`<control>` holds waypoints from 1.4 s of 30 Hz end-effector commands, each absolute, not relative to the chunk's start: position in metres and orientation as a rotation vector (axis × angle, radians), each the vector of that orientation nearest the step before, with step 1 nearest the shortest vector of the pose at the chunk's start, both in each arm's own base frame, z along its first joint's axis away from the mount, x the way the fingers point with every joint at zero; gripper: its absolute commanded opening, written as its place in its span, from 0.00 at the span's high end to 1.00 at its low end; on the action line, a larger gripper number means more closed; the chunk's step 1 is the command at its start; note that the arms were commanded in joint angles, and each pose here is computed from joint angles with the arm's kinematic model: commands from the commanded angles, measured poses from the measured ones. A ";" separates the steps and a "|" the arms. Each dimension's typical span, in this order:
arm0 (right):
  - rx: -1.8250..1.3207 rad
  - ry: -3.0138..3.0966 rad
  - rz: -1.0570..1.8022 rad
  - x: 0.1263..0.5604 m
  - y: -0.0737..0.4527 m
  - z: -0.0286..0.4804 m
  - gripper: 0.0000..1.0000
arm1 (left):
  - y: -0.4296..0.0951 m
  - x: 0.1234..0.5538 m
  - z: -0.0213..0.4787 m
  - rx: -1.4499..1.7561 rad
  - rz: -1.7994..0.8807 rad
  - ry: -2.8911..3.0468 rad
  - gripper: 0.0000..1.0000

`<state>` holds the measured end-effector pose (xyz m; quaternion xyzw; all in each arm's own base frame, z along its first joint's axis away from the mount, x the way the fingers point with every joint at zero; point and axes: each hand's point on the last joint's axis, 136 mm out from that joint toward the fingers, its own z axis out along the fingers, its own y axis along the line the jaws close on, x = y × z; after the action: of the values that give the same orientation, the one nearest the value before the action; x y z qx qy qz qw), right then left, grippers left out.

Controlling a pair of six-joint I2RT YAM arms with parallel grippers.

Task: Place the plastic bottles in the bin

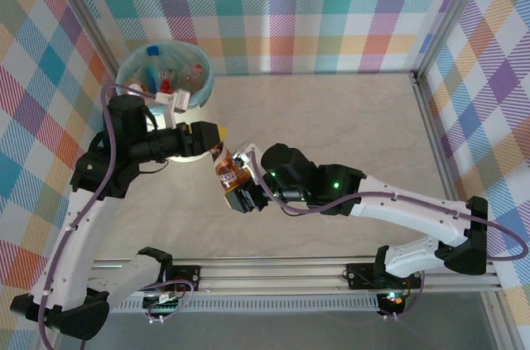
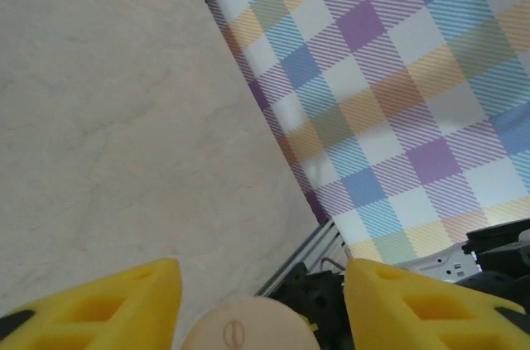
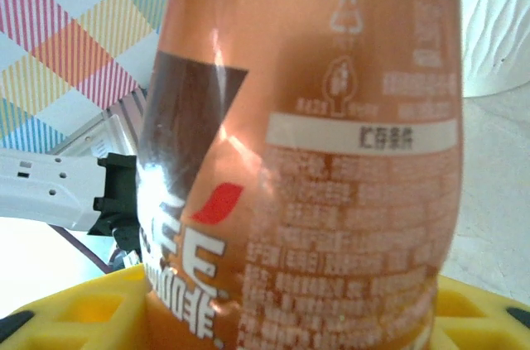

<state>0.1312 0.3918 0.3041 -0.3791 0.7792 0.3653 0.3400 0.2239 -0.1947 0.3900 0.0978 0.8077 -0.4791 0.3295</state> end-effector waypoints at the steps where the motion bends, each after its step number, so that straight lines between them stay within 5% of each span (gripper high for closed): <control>1: -0.980 1.964 1.008 0.128 0.393 0.320 0.45 | -0.200 0.213 0.403 0.322 -1.283 2.082 0.57; 5: -0.975 1.972 1.002 0.128 0.392 0.319 0.44 | -0.195 0.212 0.411 0.310 -1.243 2.050 0.85; 10: -0.957 1.967 0.986 0.132 0.390 0.325 0.34 | -0.181 0.217 0.431 0.243 -1.149 1.974 1.00; 16: -0.905 1.953 0.905 0.145 0.385 0.342 0.00 | -0.143 0.244 0.458 0.035 -0.886 1.933 1.00; 29: -1.006 1.880 0.775 0.155 0.391 0.352 0.00 | -0.039 0.350 0.535 -0.189 -0.036 1.731 1.00; 36: -1.052 1.890 0.751 0.155 0.395 0.340 0.00 | 0.014 0.410 0.505 -0.311 0.128 1.803 1.00; 42: -1.092 1.926 0.733 0.153 0.399 0.324 0.00 | 0.006 0.441 0.461 -0.283 0.033 1.876 1.00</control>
<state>0.1562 0.3959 0.3243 -0.4173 0.7624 0.2898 0.4008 0.4349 0.0109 0.4541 -0.1310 0.8155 0.0347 0.5626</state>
